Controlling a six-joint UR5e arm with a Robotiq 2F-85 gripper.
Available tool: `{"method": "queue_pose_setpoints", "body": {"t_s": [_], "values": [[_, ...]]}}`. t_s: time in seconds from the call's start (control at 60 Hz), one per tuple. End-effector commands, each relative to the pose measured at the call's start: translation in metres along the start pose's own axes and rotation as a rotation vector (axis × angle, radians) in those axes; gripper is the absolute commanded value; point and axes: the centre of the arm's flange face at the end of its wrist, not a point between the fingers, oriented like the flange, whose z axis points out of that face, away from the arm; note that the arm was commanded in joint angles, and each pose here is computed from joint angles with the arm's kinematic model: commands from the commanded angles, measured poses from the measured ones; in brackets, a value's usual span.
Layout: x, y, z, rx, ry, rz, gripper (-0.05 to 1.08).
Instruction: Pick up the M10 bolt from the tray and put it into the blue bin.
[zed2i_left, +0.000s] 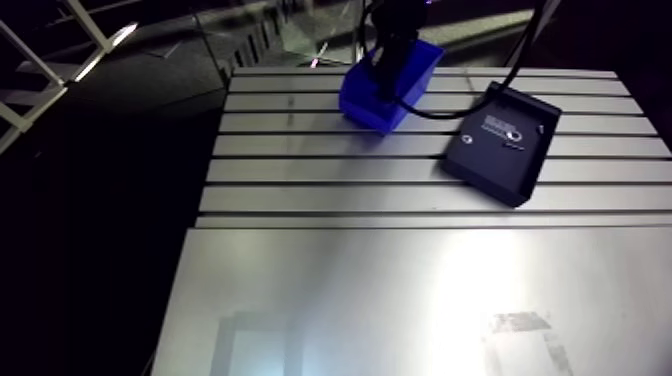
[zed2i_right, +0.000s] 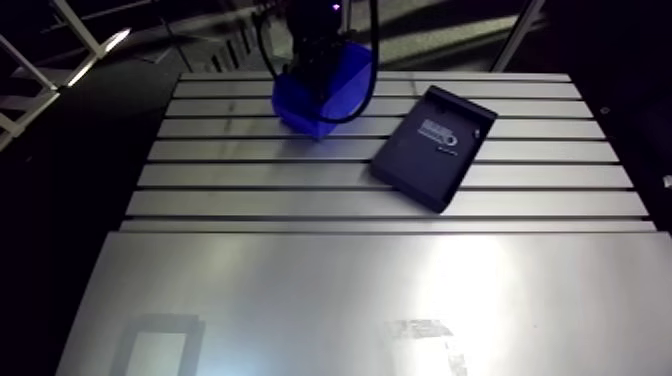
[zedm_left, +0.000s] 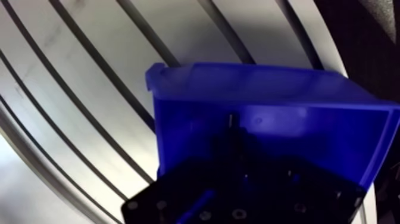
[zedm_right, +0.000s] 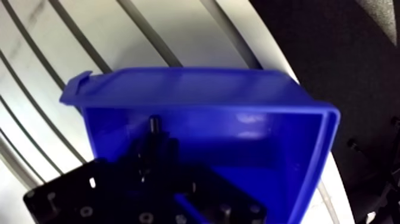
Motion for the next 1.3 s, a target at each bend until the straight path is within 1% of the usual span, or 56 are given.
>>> {"method": "queue_pose_setpoints", "body": {"t_s": [0.017,0.067,0.083,0.1,0.117,0.133,0.15,0.167,0.2,0.217,0.233,0.3,0.35,0.417,0.433,0.483,0.5,0.517,0.55,0.567,0.583,0.6,0.617,0.633,0.65,0.667,0.683,0.7,0.717,0.733,0.75,0.767,0.783,0.8,0.817,0.833,0.85,0.9,0.933,0.983,1.0,1.017,1.033,1.05,1.067,1.083,1.1,1.117,1.167,1.183,1.217,1.233,1.25,1.267,1.283,1.3], "values": [[0.000,0.000,0.005,-0.016,0.009,-0.001,1.02],[0.000,0.000,0.004,-0.018,0.011,-0.001,1.01],[0.000,0.000,0.004,-0.017,0.013,-0.001,0.94],[0.000,0.000,0.004,-0.017,0.013,-0.001,0.94],[0.000,-0.001,0.003,-0.015,0.013,-0.001,0.81],[0.000,-0.001,0.003,-0.015,0.013,-0.001,0.81],[0.000,-0.001,0.003,-0.015,0.013,-0.001,0.63],[0.000,-0.001,0.003,-0.015,0.013,-0.001,0.63],[-0.001,-0.002,0.001,-0.014,0.011,0.003,0.14],[-0.001,-0.002,0.001,-0.014,0.011,0.003,0.14],[-0.002,-0.003,0.000,-0.014,0.008,0.007,0.02],[-0.003,-0.003,-0.002,-0.011,0.003,0.011,0.00],[-0.004,-0.004,-0.006,-0.012,0.003,0.012,0.00],[-0.007,-0.007,-0.020,-0.007,-0.001,0.011,0.00],[-0.008,-0.009,-0.031,-0.001,-0.005,0.011,0.00],[-0.010,-0.010,-0.041,0.004,-0.011,0.012,0.00],[-0.011,-0.011,-0.055,0.007,-0.013,0.013,0.00],[-0.011,-0.011,-0.055,0.007,-0.013,0.013,0.00],[-0.012,-0.013,-0.085,0.010,-0.013,0.027,0.00],[-0.012,-0.013,-0.085,0.010,-0.013,0.027,0.00],[-0.013,-0.013,-0.101,0.011,-0.016,0.044,0.00],[-0.013,-0.013,-0.101,0.011,-0.016,0.044,0.00],[-0.013,-0.013,-0.118,0.010,-0.015,0.065,0.00],[-0.013,-0.013,-0.118,0.010,-0.015,0.065,0.00],[-0.013,-0.013,-0.136,0.012,-0.015,0.092,0.00],[-0.013,-0.013,-0.136,0.012,-0.015,0.092,0.00],[-0.014,-0.012,-0.153,0.014,-0.012,0.120,0.00],[-0.014,-0.012,-0.153,0.014,-0.012,0.120,0.00],[-0.014,-0.011,-0.169,0.016,-0.012,0.147,0.00],[-0.014,-0.011,-0.169,0.016,-0.012,0.147,0.00],[-0.012,-0.010,-0.184,0.018,-0.012,0.177,0.00],[-0.012,-0.010,-0.184,0.018,-0.012,0.177,0.00],[-0.014,-0.007,-0.200,0.020,-0.010,0.218,0.00],[-0.014,-0.007,-0.200,0.020,-0.010,0.218,0.00],[-0.016,-0.007,-0.215,0.023,-0.009,0.251,0.01],[-0.016,-0.007,-0.215,0.023,-0.009,0.251,0.01],[-0.017,-0.006,-0.229,0.024,-0.007,0.285,0.00],[-0.018,-0.005,-0.241,0.026,-0.002,0.319,0.00],[-0.019,-0.007,-0.260,0.029,0.009,0.400,0.00],[-0.019,-0.006,-0.266,0.025,0.013,0.452,0.00],[-0.020,-0.007,-0.273,0.019,0.018,0.509,0.00],[-0.020,-0.007,-0.273,0.019,0.018,0.509,0.00],[-0.022,-0.008,-0.279,0.013,0.021,0.569,0.01],[-0.022,-0.008,-0.279,0.013,0.021,0.569,0.01],[-0.023,-0.011,-0.285,0.012,0.022,0.628,0.01],[-0.023,-0.011,-0.285,0.012,0.022,0.628,0.01],[-0.026,-0.014,-0.289,0.014,0.020,0.686,0.00],[-0.026,-0.014,-0.289,0.014,0.020,0.686,0.00],[-0.031,-0.020,-0.294,0.023,0.003,0.800,0.00],[-0.031,-0.020,-0.294,0.023,0.003,0.800,0.00],[-0.034,-0.022,-0.294,0.027,0.004,0.858,0.00],[-0.037,-0.023,-0.292,0.032,0.000,0.919,0.00],[-0.037,-0.023,-0.292,0.032,0.000,0.919,0.00],[-0.041,-0.022,-0.291,0.035,-0.004,0.976,0.01],[-0.044,-0.023,-0.290,0.028,-0.011,1.024,0.01],[-0.044,-0.023,-0.290,0.028,-0.011,1.024,0.01]]}}
